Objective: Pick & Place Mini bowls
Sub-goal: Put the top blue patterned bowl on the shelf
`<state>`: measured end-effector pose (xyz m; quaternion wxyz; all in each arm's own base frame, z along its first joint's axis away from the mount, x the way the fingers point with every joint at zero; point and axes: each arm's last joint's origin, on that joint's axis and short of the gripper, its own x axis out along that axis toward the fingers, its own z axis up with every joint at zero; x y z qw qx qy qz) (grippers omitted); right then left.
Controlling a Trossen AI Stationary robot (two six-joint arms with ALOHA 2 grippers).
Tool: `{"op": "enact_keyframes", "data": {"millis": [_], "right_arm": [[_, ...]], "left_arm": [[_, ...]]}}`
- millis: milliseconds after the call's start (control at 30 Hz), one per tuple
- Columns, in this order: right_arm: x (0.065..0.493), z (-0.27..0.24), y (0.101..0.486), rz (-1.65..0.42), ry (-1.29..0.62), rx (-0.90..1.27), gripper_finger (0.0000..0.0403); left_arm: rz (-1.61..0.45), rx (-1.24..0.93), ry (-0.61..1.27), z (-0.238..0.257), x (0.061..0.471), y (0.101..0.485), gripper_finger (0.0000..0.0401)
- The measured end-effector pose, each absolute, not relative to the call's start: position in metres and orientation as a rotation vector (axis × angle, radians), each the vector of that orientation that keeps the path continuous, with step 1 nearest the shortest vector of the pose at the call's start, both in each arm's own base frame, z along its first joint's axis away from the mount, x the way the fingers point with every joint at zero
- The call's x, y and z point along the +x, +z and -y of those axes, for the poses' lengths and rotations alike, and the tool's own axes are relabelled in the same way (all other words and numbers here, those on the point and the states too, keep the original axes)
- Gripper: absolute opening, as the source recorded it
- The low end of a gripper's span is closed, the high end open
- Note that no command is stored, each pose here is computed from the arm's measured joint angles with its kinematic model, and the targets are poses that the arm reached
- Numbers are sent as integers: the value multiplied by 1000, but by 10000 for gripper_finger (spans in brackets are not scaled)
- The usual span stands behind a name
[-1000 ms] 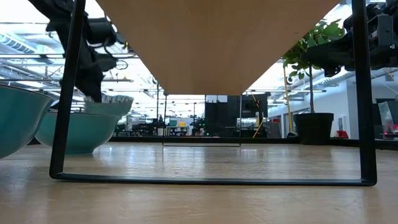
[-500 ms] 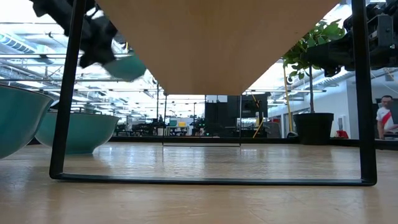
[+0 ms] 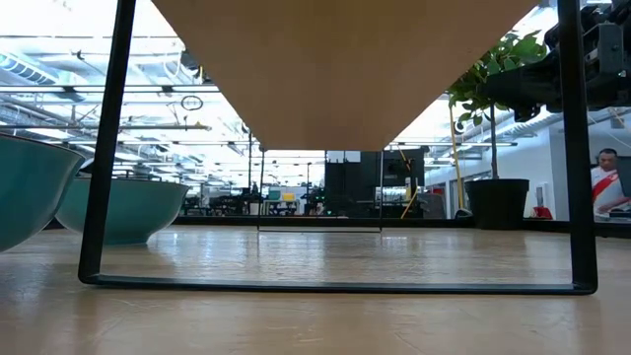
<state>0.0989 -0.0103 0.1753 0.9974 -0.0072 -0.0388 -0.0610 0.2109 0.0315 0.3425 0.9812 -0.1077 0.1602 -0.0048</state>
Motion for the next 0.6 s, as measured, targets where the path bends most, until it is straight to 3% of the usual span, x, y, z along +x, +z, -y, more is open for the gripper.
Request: {"op": "enact_keyframes", "data": {"millis": [367, 600], "right_arm": [[99, 10, 175, 78, -122, -14, 126], [99, 10, 176, 78, -122, -14, 126]], "left_arm": [[-633, -124, 10, -5, 303, 385, 9], [-819, -140, -64, 4, 349, 381, 18]]}}
